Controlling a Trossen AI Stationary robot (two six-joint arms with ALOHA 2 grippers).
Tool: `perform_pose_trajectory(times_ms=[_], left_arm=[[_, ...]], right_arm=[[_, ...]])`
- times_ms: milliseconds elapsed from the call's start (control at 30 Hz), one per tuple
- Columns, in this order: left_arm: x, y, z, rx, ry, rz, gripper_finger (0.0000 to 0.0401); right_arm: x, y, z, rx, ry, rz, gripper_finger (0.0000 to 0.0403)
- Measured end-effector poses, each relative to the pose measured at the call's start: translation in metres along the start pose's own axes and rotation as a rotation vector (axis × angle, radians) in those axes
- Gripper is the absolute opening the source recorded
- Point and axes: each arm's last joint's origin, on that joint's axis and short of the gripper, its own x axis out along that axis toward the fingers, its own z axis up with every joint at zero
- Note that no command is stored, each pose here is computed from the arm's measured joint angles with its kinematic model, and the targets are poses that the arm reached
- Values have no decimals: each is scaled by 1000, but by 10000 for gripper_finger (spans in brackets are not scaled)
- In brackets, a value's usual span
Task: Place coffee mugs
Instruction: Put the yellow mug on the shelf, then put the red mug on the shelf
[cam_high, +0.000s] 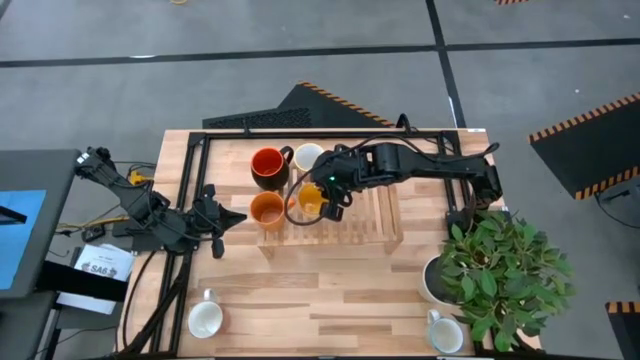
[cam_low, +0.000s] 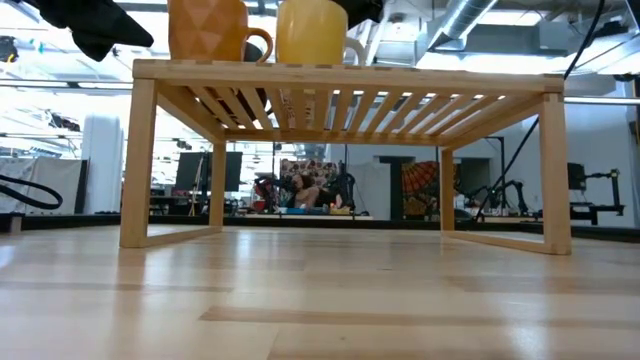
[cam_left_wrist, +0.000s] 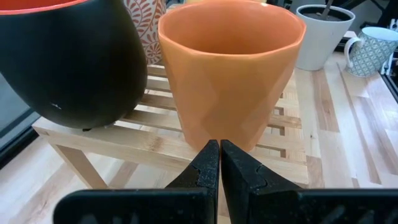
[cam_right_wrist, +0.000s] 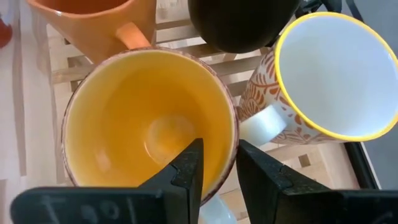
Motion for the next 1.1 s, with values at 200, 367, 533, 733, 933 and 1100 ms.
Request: perform_pose_trajectory(times_ms=[200, 367, 533, 733, 933, 1100], left_arm=[[0, 0, 0, -1, 0, 0, 0], [0, 0, 0, 0, 0, 0, 0], [0, 0, 0, -1, 0, 0, 0], [0, 0, 0, -1, 0, 0, 0], [0, 0, 0, -2, -1, 0, 0], [-5, 3, 10, 39, -34, 11, 0]], right_arm=[[-1, 0, 3, 7, -33, 4, 121], [-11, -1, 8, 9, -61, 7, 121], [-17, -3, 10, 9, -73, 3, 121], [-20, -6, 2, -31, 20, -48, 121], [-27, -13, -12, -44, 138, -188, 122], [-54, -21, -19, -12, 113, -239, 122]])
